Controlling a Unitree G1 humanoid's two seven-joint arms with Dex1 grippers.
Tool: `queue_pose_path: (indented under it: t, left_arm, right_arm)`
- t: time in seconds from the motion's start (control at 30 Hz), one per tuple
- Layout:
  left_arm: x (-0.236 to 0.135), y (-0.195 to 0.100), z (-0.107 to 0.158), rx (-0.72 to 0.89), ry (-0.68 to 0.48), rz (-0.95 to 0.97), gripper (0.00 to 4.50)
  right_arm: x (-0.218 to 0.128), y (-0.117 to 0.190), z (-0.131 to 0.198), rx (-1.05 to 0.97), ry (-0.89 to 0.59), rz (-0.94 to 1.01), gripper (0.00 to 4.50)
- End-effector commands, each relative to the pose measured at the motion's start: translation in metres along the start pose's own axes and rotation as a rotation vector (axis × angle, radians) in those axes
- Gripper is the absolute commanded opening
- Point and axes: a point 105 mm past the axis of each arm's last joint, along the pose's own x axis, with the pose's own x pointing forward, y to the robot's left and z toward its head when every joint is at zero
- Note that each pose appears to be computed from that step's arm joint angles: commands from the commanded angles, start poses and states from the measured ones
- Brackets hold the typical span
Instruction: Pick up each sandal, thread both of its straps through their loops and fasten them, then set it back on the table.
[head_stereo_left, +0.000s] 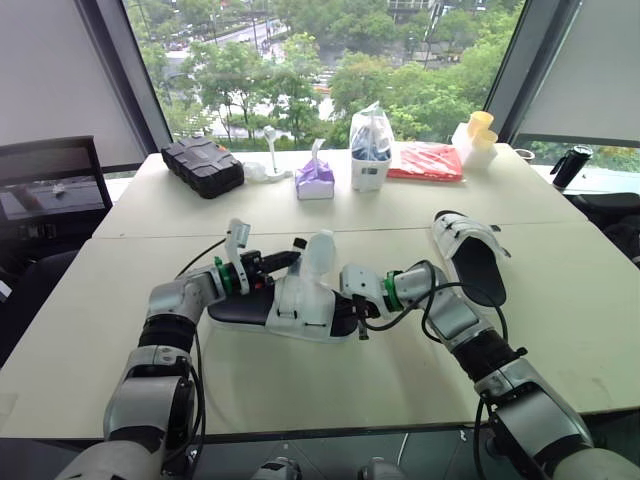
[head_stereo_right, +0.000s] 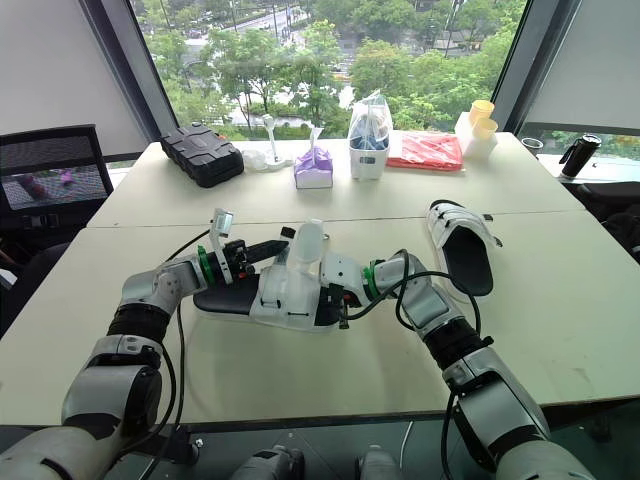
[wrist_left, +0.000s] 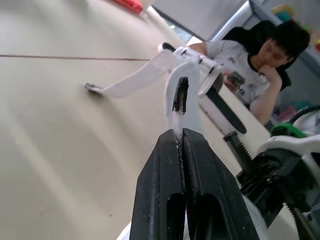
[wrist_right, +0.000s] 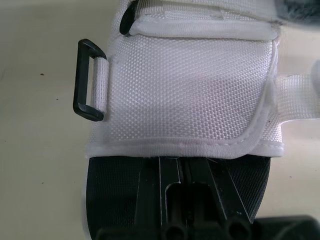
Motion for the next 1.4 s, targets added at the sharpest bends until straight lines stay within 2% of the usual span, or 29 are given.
queue_pose_path:
  t: [0.03,0.2,0.27,0.53,0.73,0.83,0.9,0.97,1.1,1.3,1.4]
  left_arm:
    - [-0.005,0.009,-0.007,0.06,0.059,0.049,0.9]
    - [-0.005,0.017,-0.012,0.176,0.13,0.099,3.56]
    - [-0.005,0.021,-0.014,0.247,0.18,0.129,4.43]
    - [-0.013,0.04,-0.02,0.543,0.411,0.228,4.43]
    - [-0.015,0.055,-0.017,0.599,0.449,0.314,4.43]
    - [-0.014,0.059,-0.009,0.592,0.405,0.359,4.43]
    - [-0.008,0.053,0.003,0.537,0.321,0.337,4.43]
    - [0.0,0.037,0.023,0.432,0.19,0.251,4.43]
    - [0.005,0.023,0.047,0.301,0.061,0.171,4.43]
    - [0.005,0.016,0.056,0.182,0.006,0.137,4.43]
    - [0.006,0.01,0.054,0.059,-0.002,0.079,4.43]
  right_arm:
    - [0.001,0.008,-0.017,0.033,0.064,0.023,0.0]
    - [0.001,0.009,-0.018,0.034,0.064,0.025,0.0]
    - [0.001,0.009,-0.017,0.033,0.063,0.024,0.0]
    - [0.002,0.008,-0.017,0.032,0.063,0.022,0.0]
    - [0.003,0.008,-0.017,0.031,0.063,0.021,0.0]
    - [0.004,0.008,-0.016,0.03,0.06,0.019,0.0]
    - [0.005,0.008,-0.016,0.03,0.06,0.018,0.0]
    - [0.005,0.007,-0.016,0.03,0.06,0.017,0.0]
    - [0.005,0.006,-0.016,0.029,0.061,0.015,0.0]
    - [0.005,0.006,-0.016,0.026,0.06,0.014,0.0]
    - [0.006,0.006,-0.016,0.023,0.062,0.015,0.0]
